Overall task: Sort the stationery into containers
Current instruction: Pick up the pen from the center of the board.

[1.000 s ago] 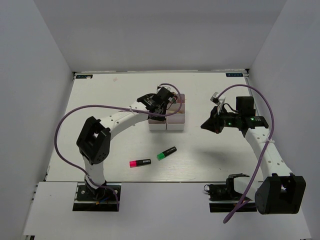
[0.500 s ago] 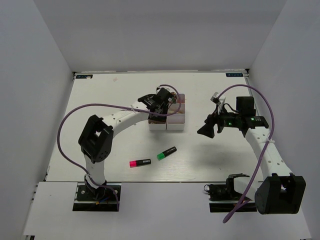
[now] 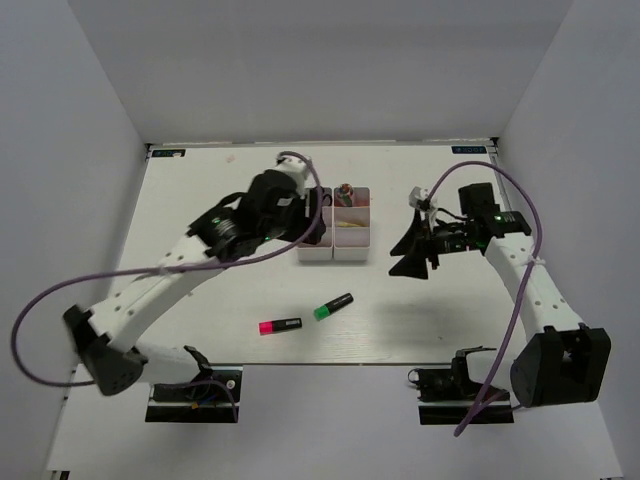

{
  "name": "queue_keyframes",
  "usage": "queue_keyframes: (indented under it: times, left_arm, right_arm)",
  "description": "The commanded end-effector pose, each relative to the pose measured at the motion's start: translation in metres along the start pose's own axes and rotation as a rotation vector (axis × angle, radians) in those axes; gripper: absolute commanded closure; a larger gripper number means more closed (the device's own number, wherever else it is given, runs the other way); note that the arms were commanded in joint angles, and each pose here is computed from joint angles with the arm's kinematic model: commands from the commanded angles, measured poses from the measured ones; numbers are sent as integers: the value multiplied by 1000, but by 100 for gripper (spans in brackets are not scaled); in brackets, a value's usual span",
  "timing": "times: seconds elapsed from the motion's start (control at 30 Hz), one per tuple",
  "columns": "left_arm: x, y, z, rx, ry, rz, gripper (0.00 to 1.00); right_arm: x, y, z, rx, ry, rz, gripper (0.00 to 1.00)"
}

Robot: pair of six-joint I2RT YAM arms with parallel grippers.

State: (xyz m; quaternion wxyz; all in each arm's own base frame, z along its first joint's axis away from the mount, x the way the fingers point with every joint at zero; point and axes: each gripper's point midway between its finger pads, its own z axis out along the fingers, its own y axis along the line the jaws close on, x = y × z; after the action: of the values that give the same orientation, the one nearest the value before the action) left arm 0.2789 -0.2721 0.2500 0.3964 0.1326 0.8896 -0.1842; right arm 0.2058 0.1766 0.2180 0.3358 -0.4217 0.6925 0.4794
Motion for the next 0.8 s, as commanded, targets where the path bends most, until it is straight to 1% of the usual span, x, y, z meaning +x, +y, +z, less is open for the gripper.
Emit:
queue_keyframes:
  times: [0.0,0.03,0.07,0.1,0.13,0.17,0.2,0.23,0.27,0.3,0.33,0.37,0.4,0.43,0.47,0.5,0.53,0.57,0.6,0.63,0.67,0.73,0.77]
  left_arm:
    - [-4,14,-55,-3,-42,-1,23]
    - [1,26,-68,-36,-37,19,11]
    - [-1,46,-76,-98,-60,23,8]
    - [10,64,-82,-137,-38,22,6]
    - [28,76,-79,-170,10,26,2]
    - [34,82,-80,-167,20,45,0]
    - [48,98,-79,-191,41,20,0]
    - [66,103,-73,-188,90,10,0]
    - [84,109,-67,-194,136,0,0]
    - [88,114,-66,-185,138,-28,0]
    - [92,121,-64,-192,145,-61,0]
    - [110,132,-59,-210,181,-87,0]
    - [111,135,-55,-203,173,-97,0]
    - [125,140,-51,-190,198,-118,0]
    - [122,147,-50,-185,186,-161,0]
    - [134,153,-47,-193,212,-178,0]
    - [135,159,-48,-201,208,-186,0]
    - [135,163,-47,-215,194,-186,0]
    - [133,163,-50,-213,170,-180,0]
    - [139,165,-47,-216,173,-183,0]
    - [139,165,-47,-216,161,-180,0]
    - [143,173,-50,-253,140,-176,0]
    - [146,176,-49,-267,132,-171,0]
  right_arm:
    - [4,28,13,-128,65,-174,29]
    - [9,27,16,-132,87,-208,26]
    - [28,25,26,-141,185,-301,24]
    - [31,20,31,-142,212,-343,24]
    - [36,16,35,-148,240,-407,24]
    - [48,15,41,-172,306,-442,24]
    - [60,10,48,-189,379,-480,26]
    - [67,11,57,-224,416,-542,27]
    - [81,-12,57,-172,524,-595,30]
    - [96,-6,70,-228,583,-633,32]
    - [107,-17,72,-223,649,-673,34]
    - [106,-23,79,-217,656,-722,36]
    - [114,-30,79,-209,716,-742,39]
    - [113,-27,94,-231,728,-794,41]
    - [118,-21,104,-255,743,-790,42]
    - [110,-27,114,-221,731,-837,42]
    - [107,-28,118,-206,726,-846,42]
    - [110,-26,127,-200,743,-856,41]
    - [105,-30,134,-172,724,-868,41]
    - [102,-31,141,-152,711,-873,39]
    - [106,-29,149,-160,732,-886,37]
    - [106,-24,158,-171,746,-872,37]
    - [111,-26,163,-176,773,-865,36]
